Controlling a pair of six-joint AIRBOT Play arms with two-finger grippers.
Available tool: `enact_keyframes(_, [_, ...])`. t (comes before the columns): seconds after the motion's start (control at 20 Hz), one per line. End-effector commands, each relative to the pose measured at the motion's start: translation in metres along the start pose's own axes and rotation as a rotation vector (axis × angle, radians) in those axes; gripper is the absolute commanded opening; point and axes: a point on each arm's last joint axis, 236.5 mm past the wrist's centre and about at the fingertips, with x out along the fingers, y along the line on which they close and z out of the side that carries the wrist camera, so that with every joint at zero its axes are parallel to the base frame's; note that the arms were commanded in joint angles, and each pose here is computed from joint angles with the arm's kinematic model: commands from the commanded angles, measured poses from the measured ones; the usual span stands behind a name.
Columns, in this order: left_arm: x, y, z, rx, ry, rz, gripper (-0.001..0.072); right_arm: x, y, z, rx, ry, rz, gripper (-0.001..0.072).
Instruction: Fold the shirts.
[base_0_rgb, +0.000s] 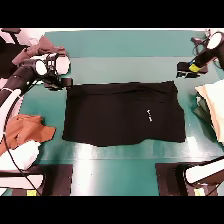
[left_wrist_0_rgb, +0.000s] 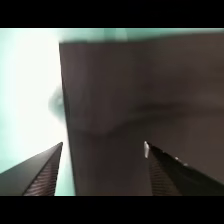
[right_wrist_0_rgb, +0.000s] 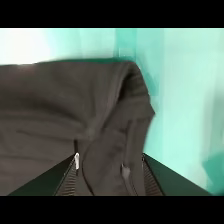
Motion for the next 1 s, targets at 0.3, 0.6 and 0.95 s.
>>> enact_keyframes(0.3, [-0.061, 0.01, -0.126, 0.145, 0.232, -0.01, 0.0599, 0.001, -0.033, -0.148, 0.038, 0.161, 0.107, 0.0469])
enact_keyframes(0.6, [-0.048, -0.019, -0.219, 0.167, 0.424, -0.199, 0.0598, 0.018, -0.042, -0.223, 0.247, 0.132, 0.315, 0.0469])
enact_keyframes(0.95, [-0.022, 0.013, -0.245, 0.01, 0.437, -0.233, 0.0422, 0.027, -0.024, -0.25, 0.272, 0.152, 0.355, 0.0469])
